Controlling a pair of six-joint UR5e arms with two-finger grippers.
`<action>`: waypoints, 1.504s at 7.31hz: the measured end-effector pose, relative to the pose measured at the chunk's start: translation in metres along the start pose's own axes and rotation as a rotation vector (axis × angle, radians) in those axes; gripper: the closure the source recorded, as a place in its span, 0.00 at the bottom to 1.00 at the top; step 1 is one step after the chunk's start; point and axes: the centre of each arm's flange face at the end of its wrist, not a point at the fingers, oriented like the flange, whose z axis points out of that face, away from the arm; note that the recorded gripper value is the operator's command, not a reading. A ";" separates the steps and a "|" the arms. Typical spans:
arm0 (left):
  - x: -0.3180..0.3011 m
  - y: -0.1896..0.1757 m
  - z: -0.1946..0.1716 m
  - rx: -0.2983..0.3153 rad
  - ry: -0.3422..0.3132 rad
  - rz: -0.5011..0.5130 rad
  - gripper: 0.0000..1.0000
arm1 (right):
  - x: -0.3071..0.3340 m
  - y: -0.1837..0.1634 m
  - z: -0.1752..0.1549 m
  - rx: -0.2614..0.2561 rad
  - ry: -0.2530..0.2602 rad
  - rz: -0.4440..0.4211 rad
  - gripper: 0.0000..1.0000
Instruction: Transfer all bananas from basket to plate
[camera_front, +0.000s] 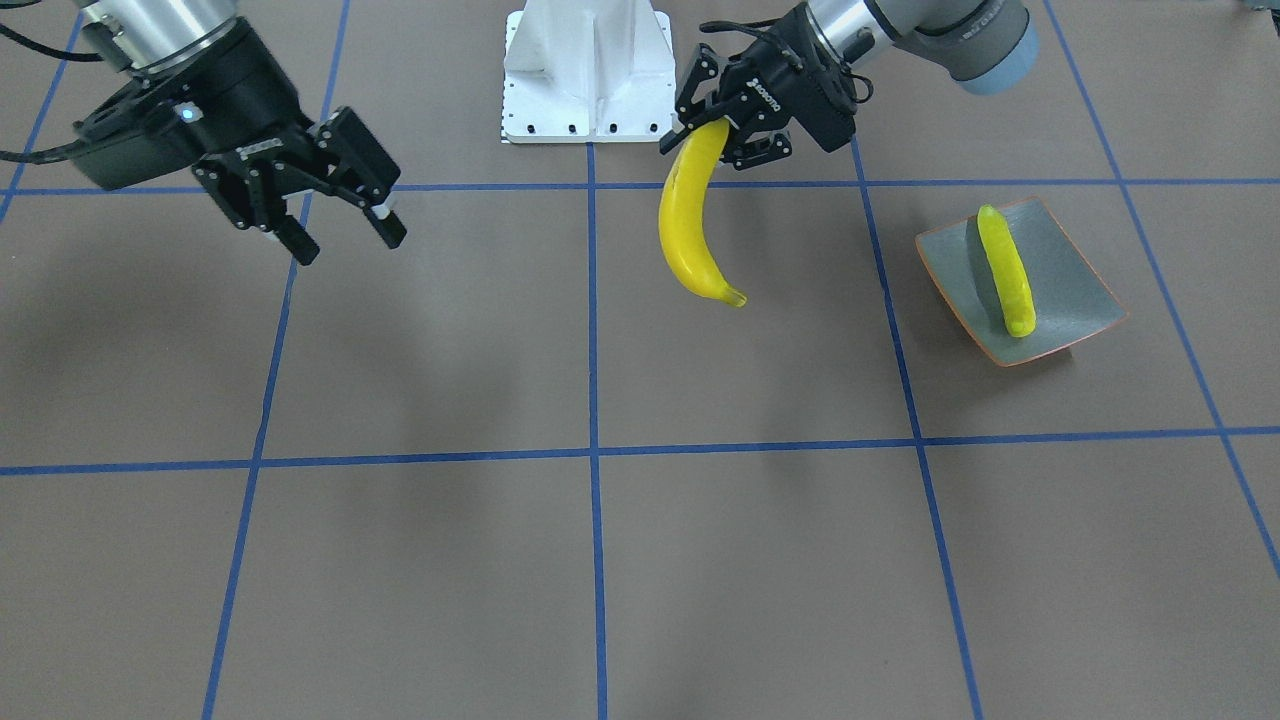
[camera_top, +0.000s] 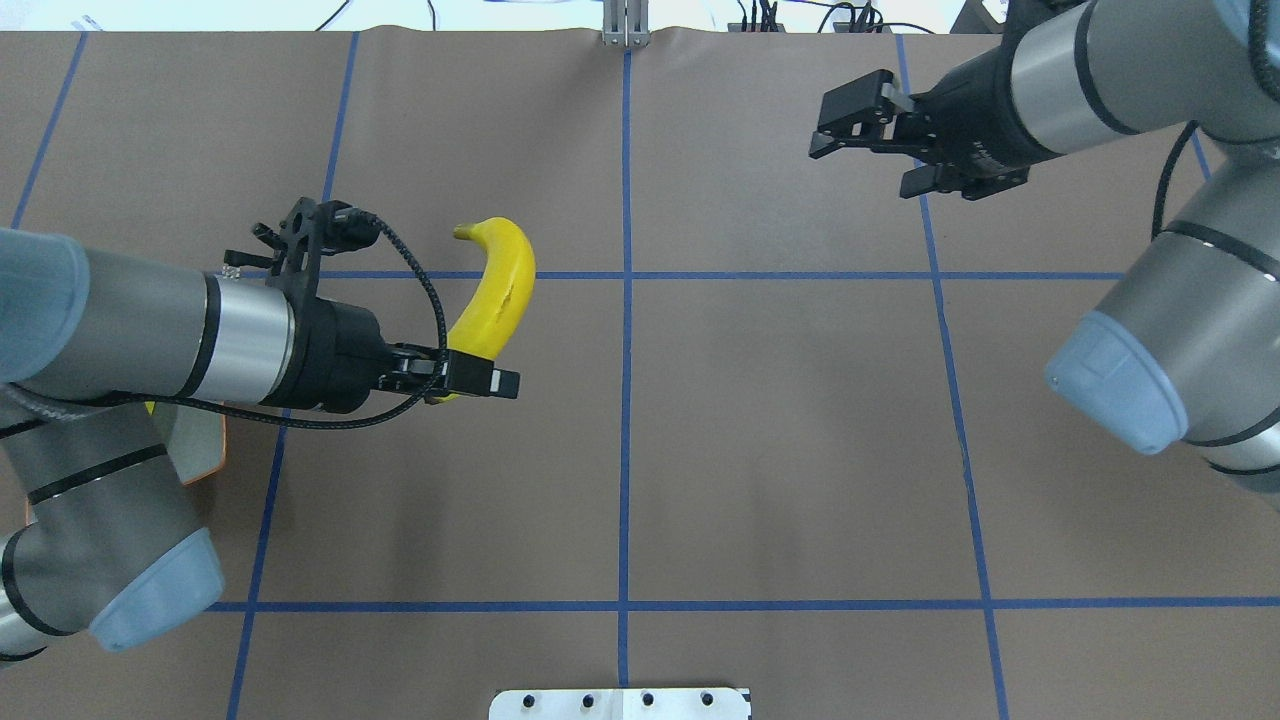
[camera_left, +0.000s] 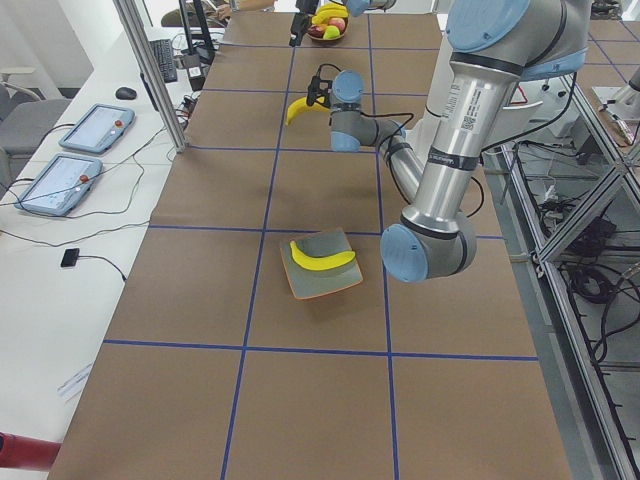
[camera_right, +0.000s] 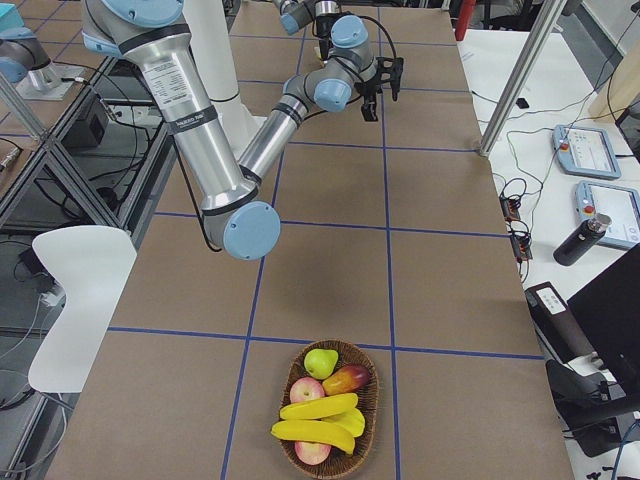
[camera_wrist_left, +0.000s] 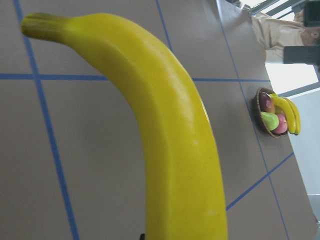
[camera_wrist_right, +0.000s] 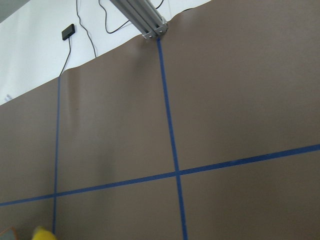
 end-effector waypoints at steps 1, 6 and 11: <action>-0.036 0.012 -0.007 -0.015 -0.064 0.018 1.00 | 0.042 -0.022 -0.001 -0.003 0.054 -0.032 0.00; -0.184 0.065 -0.084 -0.097 -0.343 0.239 1.00 | 0.238 -0.123 -0.029 -0.044 0.238 -0.223 0.00; -0.269 0.104 -0.121 -0.206 -0.518 0.404 0.29 | 0.393 -0.186 -0.071 -0.104 0.294 -0.377 0.00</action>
